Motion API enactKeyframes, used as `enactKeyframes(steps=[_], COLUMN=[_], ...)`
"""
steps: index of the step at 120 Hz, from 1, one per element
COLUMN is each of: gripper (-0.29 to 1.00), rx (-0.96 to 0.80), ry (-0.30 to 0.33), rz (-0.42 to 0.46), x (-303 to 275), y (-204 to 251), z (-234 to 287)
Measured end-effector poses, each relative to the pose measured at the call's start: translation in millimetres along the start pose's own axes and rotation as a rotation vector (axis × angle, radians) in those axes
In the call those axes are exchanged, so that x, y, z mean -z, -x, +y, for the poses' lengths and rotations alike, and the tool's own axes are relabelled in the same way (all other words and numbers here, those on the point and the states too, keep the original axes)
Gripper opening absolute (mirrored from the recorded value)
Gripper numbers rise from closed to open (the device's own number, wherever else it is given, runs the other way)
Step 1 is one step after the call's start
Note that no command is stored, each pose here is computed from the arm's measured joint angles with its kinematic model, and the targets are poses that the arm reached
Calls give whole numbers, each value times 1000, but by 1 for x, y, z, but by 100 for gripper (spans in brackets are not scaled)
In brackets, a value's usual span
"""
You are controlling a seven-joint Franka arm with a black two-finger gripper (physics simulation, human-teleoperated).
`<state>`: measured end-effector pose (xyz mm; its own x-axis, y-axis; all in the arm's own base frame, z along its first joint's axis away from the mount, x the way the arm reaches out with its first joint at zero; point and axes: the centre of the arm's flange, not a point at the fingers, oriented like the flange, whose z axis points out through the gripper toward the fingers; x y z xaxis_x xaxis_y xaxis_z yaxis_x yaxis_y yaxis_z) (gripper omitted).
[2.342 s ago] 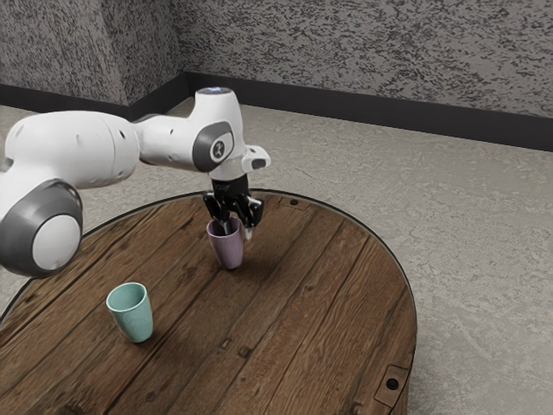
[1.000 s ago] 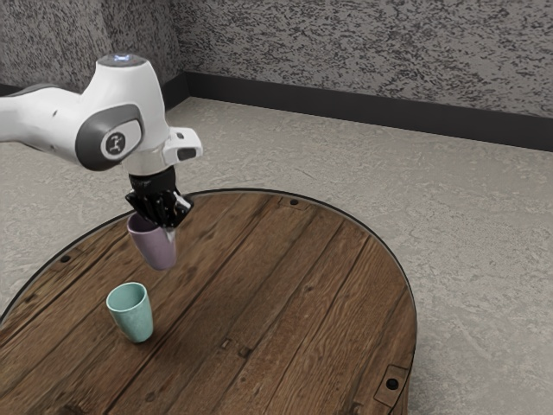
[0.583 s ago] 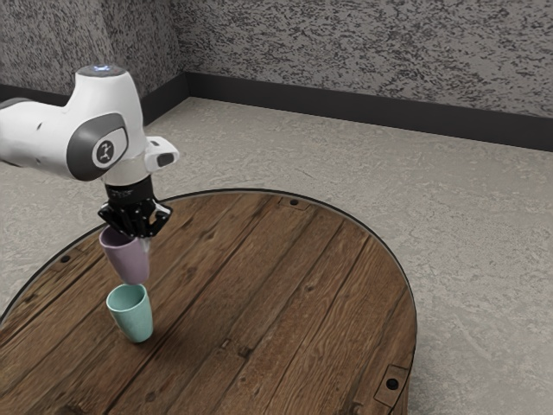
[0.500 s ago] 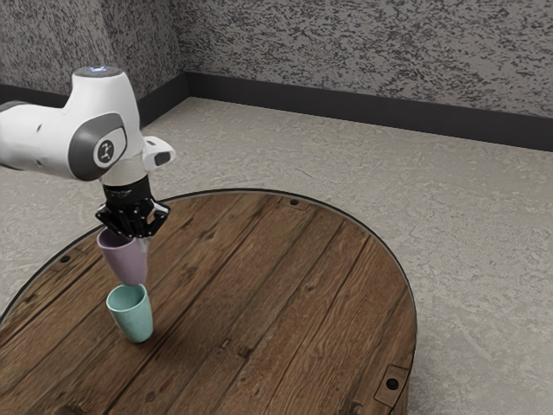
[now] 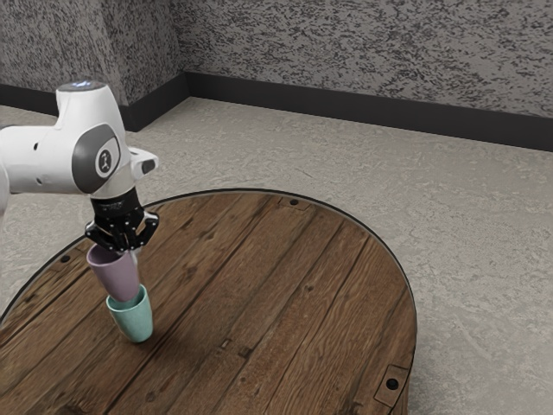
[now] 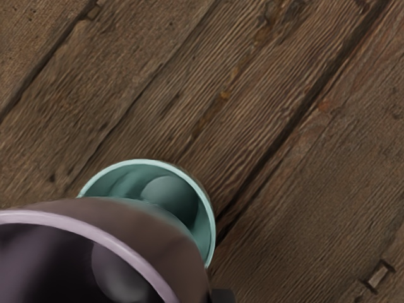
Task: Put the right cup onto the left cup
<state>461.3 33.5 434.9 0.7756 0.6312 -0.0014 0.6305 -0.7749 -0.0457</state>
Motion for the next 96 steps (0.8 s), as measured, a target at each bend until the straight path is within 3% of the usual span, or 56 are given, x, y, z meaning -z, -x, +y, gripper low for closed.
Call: enactKeyframes(steps=[29, 61, 96], gripper=[-7, 43, 63], rx=[32, 21, -102], ry=[8, 23, 93], rz=[-23, -31, -29], x=[-13, -14, 16], y=[-8, -2, 30], z=[-3, 8, 45])
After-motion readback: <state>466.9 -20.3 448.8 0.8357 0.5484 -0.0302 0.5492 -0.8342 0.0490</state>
